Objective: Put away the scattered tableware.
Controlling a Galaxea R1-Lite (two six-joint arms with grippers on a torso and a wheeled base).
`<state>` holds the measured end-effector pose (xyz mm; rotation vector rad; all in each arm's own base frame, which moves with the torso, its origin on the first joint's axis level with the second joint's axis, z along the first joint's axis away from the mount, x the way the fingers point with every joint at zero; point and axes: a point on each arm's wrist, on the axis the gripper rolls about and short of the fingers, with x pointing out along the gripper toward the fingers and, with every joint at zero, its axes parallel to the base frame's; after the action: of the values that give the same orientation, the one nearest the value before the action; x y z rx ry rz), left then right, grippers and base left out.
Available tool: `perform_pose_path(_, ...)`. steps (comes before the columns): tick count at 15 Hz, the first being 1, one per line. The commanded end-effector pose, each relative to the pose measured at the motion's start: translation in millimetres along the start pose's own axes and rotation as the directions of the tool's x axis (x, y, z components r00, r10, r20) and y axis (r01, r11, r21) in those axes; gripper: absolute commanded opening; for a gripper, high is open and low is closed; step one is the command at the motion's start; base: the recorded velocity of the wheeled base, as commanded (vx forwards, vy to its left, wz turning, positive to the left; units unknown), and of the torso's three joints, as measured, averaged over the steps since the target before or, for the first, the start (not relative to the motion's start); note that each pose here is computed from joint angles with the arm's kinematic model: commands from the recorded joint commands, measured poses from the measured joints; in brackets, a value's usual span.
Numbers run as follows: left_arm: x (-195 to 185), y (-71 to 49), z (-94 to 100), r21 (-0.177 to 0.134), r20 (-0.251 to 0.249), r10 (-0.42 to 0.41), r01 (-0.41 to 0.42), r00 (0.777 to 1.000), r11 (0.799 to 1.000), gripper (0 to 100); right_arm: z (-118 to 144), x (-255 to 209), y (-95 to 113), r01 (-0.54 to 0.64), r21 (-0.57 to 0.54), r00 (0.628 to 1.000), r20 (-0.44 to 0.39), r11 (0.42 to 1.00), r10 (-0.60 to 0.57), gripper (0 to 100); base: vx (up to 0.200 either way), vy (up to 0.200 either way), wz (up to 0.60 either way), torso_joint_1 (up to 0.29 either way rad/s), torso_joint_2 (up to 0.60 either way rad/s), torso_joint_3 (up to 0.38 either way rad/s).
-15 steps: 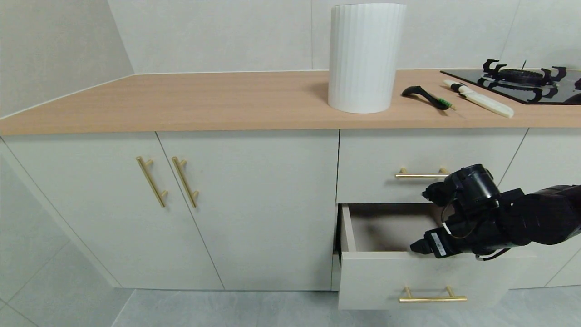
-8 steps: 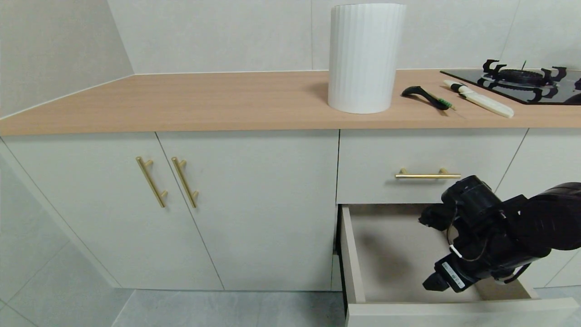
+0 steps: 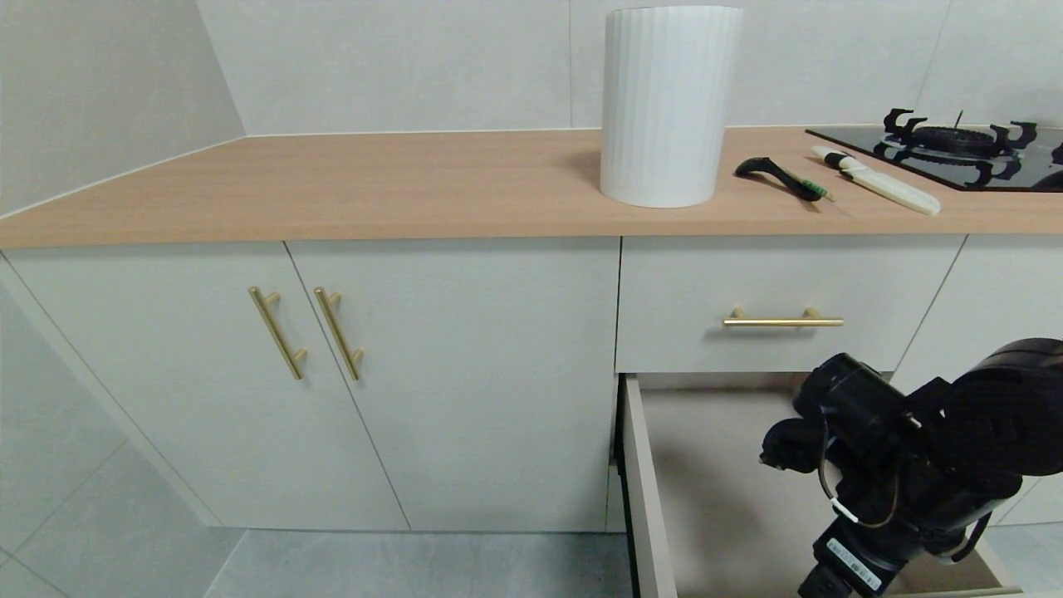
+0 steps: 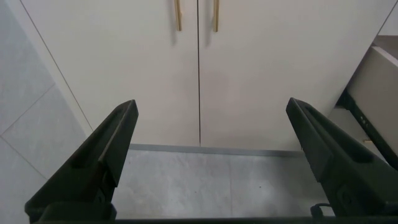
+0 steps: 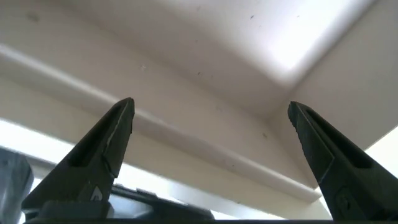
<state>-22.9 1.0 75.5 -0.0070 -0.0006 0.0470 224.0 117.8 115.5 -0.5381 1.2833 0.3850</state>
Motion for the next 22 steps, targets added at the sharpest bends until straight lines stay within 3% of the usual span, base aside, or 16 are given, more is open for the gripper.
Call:
perform_pose_path(1,0,0.0,0.0,-0.001,0.0,0.001,-0.001,1.0,1.0,100,-2,-2,9,-0.009,-0.037,1.0,-0.02,0.999,0.008,100,0.0,0.0,0.0,0.0,0.0,0.0)
perform_pose_path(6,0,0.0,0.0,-0.001,0.0,0.001,-0.001,1.0,1.0,100,-4,-6,15,-0.006,-0.064,0.999,-0.036,0.998,0.004,100,0.0,0.0,0.0,0.0,0.0,0.0)
perform_pose_path(8,0,0.0,0.0,-0.001,0.0,0.001,-0.001,1.0,1.0,100,6,-13,10,0.015,-0.012,1.0,0.022,1.0,-0.015,100,0.0,0.0,0.0,0.0,0.0,0.0)
perform_pose_path(9,0,0.0,0.0,-0.001,0.0,0.001,-0.001,1.0,1.0,100,15,-24,3,0.014,0.115,0.996,0.088,0.993,-0.024,100,0.0,0.0,0.0,0.0,0.0,0.0)
perform_pose_path(12,0,0.0,0.0,-0.001,0.0,0.001,-0.001,1.0,1.0,100,32,-44,-18,-0.017,0.347,0.968,0.242,0.938,-0.072,100,0.0,0.0,0.0,0.0,0.0,0.0)
perform_pose_path(13,0,0.0,0.0,-0.001,0.0,0.001,-0.001,1.0,1.0,100,32,-44,-18,-0.017,0.347,0.968,0.242,0.938,-0.072,100,0.0,0.0,0.0,0.0,0.0,0.0)
perform_pose_path(14,0,0.0,0.0,-0.001,0.0,0.001,-0.001,1.0,1.0,100,34,-54,-35,-0.025,0.41,0.934,0.335,0.912,-0.125,100,0.0,0.0,0.0,0.0,0.0,0.0)
perform_pose_path(17,0,0.0,0.0,-0.001,0.0,0.001,-0.001,1.0,1.0,100,27,-73,-45,-0.037,0.445,0.893,0.416,0.895,-0.17,100,0.0,0.0,0.0,0.0,0.0,0.0)
perform_pose_path(22,0,0.0,0.0,-0.001,0.0,0.001,-0.001,1.0,1.0,100,21,-84,-46,-0.042,0.45,0.877,0.444,0.892,-0.182,100,0.0,0.0,0.0,0.0,0.0,0.0)
